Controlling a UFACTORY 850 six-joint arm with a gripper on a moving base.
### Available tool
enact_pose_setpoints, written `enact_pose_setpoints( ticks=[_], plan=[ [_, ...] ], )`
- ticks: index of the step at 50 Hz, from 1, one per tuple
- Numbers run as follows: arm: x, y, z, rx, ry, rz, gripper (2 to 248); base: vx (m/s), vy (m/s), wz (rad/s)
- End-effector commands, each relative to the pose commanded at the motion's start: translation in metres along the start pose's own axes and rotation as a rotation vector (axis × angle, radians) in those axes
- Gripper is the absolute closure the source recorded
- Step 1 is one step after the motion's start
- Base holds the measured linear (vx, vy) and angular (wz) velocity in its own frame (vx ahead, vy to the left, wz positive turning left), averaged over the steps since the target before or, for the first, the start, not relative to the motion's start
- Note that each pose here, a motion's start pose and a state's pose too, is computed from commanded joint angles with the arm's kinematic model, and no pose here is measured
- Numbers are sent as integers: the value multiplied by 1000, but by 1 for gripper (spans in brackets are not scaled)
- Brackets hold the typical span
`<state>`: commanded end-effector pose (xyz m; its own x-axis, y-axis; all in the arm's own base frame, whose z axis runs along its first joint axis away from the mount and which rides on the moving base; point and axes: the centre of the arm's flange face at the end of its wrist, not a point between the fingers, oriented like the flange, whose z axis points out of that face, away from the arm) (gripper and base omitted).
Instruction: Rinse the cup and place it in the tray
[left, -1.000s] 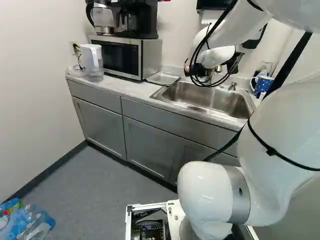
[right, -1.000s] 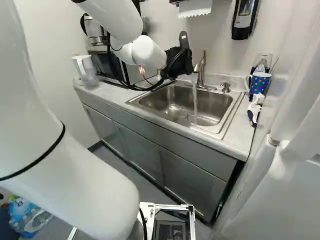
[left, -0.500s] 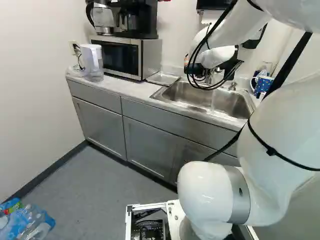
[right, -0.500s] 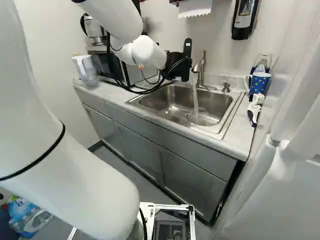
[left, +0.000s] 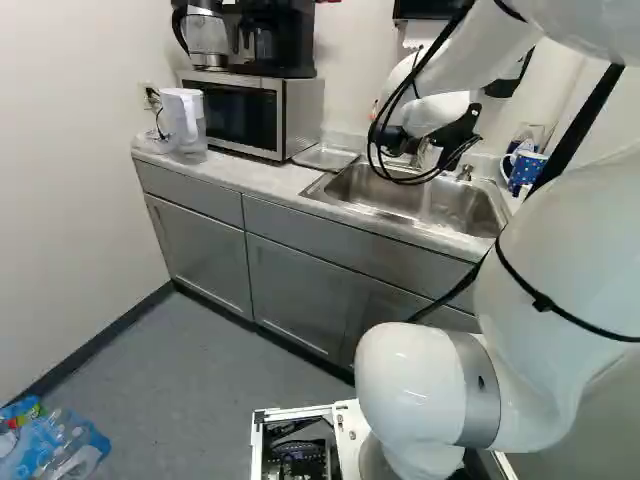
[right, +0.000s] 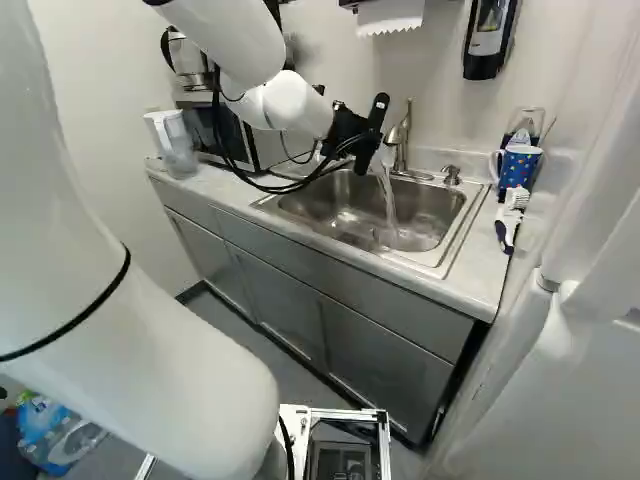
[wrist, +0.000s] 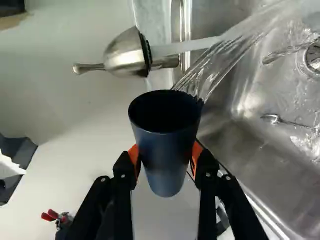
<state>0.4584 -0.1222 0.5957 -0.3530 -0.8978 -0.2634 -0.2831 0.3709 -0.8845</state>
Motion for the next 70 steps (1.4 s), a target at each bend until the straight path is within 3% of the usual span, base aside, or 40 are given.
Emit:
enact_pose_setpoints(
  ticks=[16, 44, 51, 70],
  plan=[
    [0, 0, 0, 0, 0, 168, 130, 0, 0, 0],
    [0, 0, 0, 0, 0, 168, 130, 0, 0, 0],
    [0, 0, 0, 0, 0, 128, 130, 0, 0, 0],
    [0, 0, 0, 0, 0, -63, 130, 0, 0, 0]
  ],
)
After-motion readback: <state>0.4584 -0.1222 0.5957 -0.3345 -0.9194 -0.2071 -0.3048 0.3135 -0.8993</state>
